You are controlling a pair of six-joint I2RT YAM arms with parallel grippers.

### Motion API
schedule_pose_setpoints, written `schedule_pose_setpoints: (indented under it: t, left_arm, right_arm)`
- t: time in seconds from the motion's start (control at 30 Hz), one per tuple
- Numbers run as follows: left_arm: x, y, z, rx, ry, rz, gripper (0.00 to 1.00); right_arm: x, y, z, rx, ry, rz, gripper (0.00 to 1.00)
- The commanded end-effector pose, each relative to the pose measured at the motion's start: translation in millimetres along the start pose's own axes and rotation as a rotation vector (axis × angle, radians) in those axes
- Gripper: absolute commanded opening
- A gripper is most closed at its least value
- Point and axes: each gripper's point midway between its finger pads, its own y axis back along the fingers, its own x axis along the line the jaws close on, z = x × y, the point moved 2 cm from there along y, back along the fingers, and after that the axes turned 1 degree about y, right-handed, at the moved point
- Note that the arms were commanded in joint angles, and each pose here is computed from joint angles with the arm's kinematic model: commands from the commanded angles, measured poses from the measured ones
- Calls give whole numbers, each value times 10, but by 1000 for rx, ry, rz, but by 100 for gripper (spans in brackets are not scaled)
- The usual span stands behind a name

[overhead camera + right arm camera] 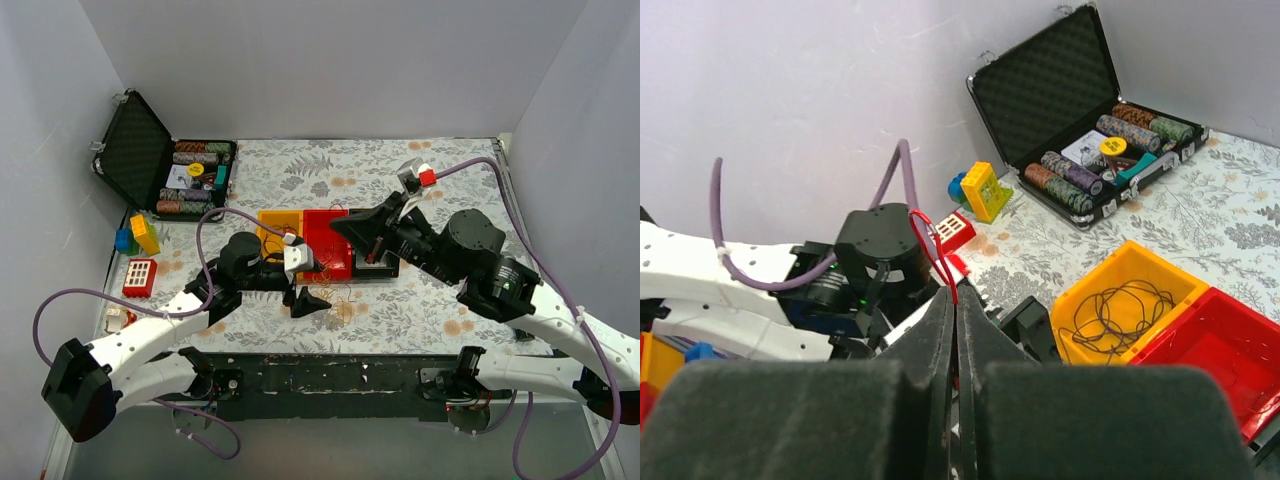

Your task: Untangle the cables

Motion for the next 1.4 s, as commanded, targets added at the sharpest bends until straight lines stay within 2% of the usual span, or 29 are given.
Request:
schedule_pose_setpoints:
  t: [0.0, 0.03, 0.07, 0.13, 0.17, 0.23, 0.4, 0.57, 0.7, 0.93, 1.13, 1.37]
  left_arm:
    - [111, -54, 159, -73, -15, 57, 69]
    - [85, -65, 160, -79, -5, 49, 60]
    - [72, -68, 164, -81, -2, 43, 48]
    - [60, -64, 136, -76, 4, 42, 18]
    - [59, -59, 126, -72, 6, 48, 10]
    - [43, -40, 72, -51, 10, 48, 0]
    - [-53, 33, -112, 5, 8, 25, 0]
    - [-79, 69, -329, 70, -54, 28, 0]
    - [-122, 106, -457, 114, -74, 15, 0]
    - [-286, 165, -166, 81, -101, -39, 2]
    - [-498, 270, -64, 59, -111, -78, 2]
    - [-539, 301, 39, 36, -101, -73, 2]
  right_arm:
    - [228, 140, 504, -142, -28, 79, 1]
    - [230, 154, 517, -144, -27, 78, 1]
    - [231, 174, 549, -152, -25, 76, 1]
    - [233, 194, 592, -161, -17, 72, 1]
    - [217, 204, 607, -160, -8, 61, 1]
    - [198, 230, 677, -170, 10, 41, 1]
    - [160, 354, 1002, -218, 108, -18, 1]
    - [148, 432, 1375, -264, 184, -81, 1]
    - [156, 409, 1493, -271, 214, -99, 1]
    - [2, 184, 1181, -211, 226, -151, 1]
    - [-140, 20, 956, -173, 246, -203, 1]
    - [-348, -93, 728, -142, 291, -280, 1]
